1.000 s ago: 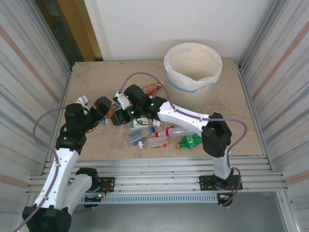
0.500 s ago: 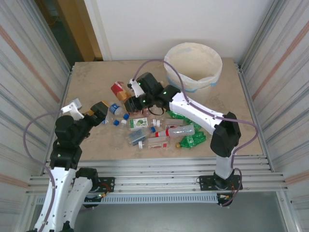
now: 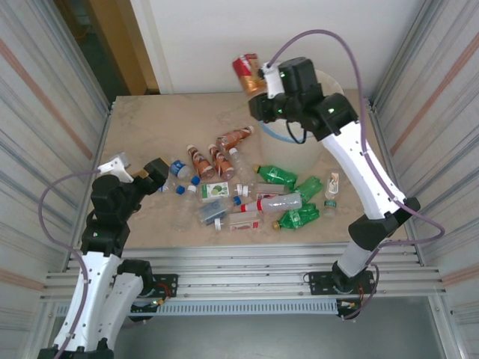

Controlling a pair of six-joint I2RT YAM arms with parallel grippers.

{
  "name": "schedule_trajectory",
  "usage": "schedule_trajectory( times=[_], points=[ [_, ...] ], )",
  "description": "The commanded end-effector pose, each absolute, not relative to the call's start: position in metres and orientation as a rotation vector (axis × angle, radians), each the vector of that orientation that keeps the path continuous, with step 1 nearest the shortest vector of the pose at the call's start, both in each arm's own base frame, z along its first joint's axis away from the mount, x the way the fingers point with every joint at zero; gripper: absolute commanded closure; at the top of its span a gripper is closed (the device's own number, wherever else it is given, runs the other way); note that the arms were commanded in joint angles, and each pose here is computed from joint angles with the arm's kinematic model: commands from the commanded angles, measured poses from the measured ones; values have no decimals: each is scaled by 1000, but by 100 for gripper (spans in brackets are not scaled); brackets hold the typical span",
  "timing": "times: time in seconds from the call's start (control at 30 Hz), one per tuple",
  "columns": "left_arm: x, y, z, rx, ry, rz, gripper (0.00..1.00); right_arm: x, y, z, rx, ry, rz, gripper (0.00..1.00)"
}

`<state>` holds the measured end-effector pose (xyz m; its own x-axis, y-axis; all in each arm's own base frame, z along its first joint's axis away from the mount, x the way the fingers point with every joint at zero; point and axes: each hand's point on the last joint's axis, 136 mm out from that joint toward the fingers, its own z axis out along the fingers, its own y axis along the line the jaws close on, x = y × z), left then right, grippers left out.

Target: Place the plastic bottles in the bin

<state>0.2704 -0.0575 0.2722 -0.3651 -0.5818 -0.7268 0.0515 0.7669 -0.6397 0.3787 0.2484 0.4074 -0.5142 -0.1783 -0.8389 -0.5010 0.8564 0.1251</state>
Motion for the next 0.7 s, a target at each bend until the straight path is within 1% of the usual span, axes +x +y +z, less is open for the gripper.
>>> schedule_trajectory(
  times=[0.0, 0.2, 0.37, 0.67],
  points=[
    [270, -58, 271, -368, 1822, -681, 1, 379, 218, 403, -507, 2172, 423, 100],
    [267, -55, 266, -385, 1827, -663, 1, 405, 176, 387, -453, 2250, 501, 100],
    [266, -55, 268, -379, 1820, -666, 1, 426, 153, 373, -425, 2302, 544, 100],
    [265, -57, 267, -381, 1815, -690, 1, 450, 138, 334, -405, 2403, 495, 100]
  ],
)
